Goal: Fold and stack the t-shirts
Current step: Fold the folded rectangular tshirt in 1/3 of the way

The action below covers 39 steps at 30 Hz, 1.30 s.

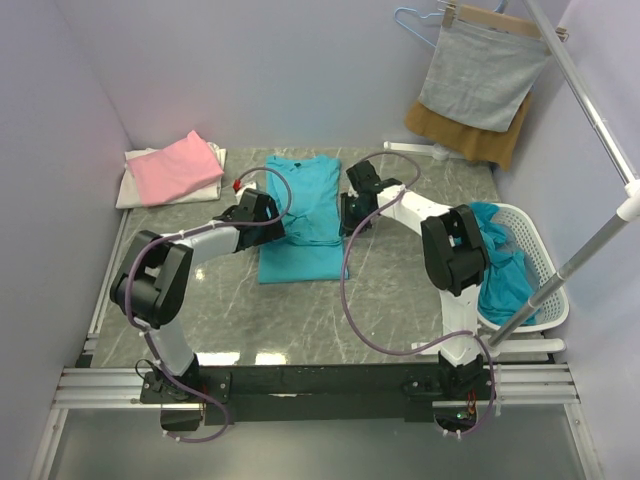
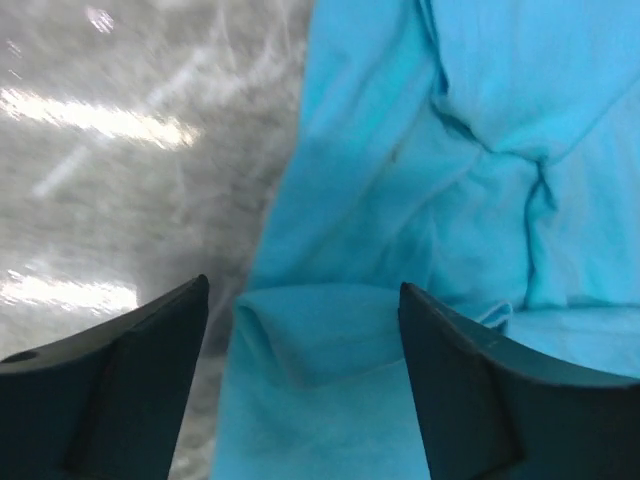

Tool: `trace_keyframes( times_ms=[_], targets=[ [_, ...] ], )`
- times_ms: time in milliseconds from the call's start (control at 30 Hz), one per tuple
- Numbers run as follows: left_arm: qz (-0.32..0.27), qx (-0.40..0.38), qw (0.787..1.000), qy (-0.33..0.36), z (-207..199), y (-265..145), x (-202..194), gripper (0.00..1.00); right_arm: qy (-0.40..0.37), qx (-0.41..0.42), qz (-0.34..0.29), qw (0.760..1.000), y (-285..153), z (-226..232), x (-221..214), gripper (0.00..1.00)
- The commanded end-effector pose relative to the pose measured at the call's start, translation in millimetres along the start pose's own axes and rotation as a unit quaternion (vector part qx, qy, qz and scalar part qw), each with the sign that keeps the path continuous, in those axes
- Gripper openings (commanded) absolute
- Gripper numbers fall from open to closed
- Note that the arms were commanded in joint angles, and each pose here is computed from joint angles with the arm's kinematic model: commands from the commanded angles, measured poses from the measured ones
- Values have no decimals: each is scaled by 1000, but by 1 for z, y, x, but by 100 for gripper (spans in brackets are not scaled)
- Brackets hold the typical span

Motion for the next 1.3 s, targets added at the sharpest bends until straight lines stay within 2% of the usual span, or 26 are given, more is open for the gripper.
trace_keyframes(
  times_ms=[0, 133, 200, 333, 500, 767, 1133, 1267],
  targets=[
    [-85, -5, 996, 1, -10, -14, 30, 84, 0, -64, -82, 995, -27, -9, 24, 34],
    [-95, -42, 995, 4, -15, -36, 36, 88, -9, -8, -117, 993, -50, 4, 25, 39],
    [-79, -60, 995, 7, -16, -44, 33, 88, -16, 43, -101, 994, -53, 16, 21, 39],
    [-5, -130, 992, 3, -23, -58, 17, 84, -34, 102, -64, 992, -49, 39, 6, 39],
    [60, -161, 985, -10, -23, -59, -2, 81, -35, 130, -29, 990, -40, 52, -15, 39],
    [96, -162, 982, -18, -18, -39, -20, 81, -39, 129, -1, 991, -29, 60, -33, 39],
    [73, -146, 987, 10, -38, -9, -3, 82, -48, 56, 2, 997, -6, 45, -13, 39],
    [51, -138, 989, 18, -44, -1, 6, 82, -45, 37, -20, 998, -7, 37, 5, 39]
  ],
)
Point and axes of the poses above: each gripper's point midway between its finger pads, its own y axis out along the fingers, its own z axis along the line the jaws close on, x = y × z, the point moved 9 cm from there along -y, back along the fingers, and after that the axes turned 14 degrees about -y, right-handed, at the moved point
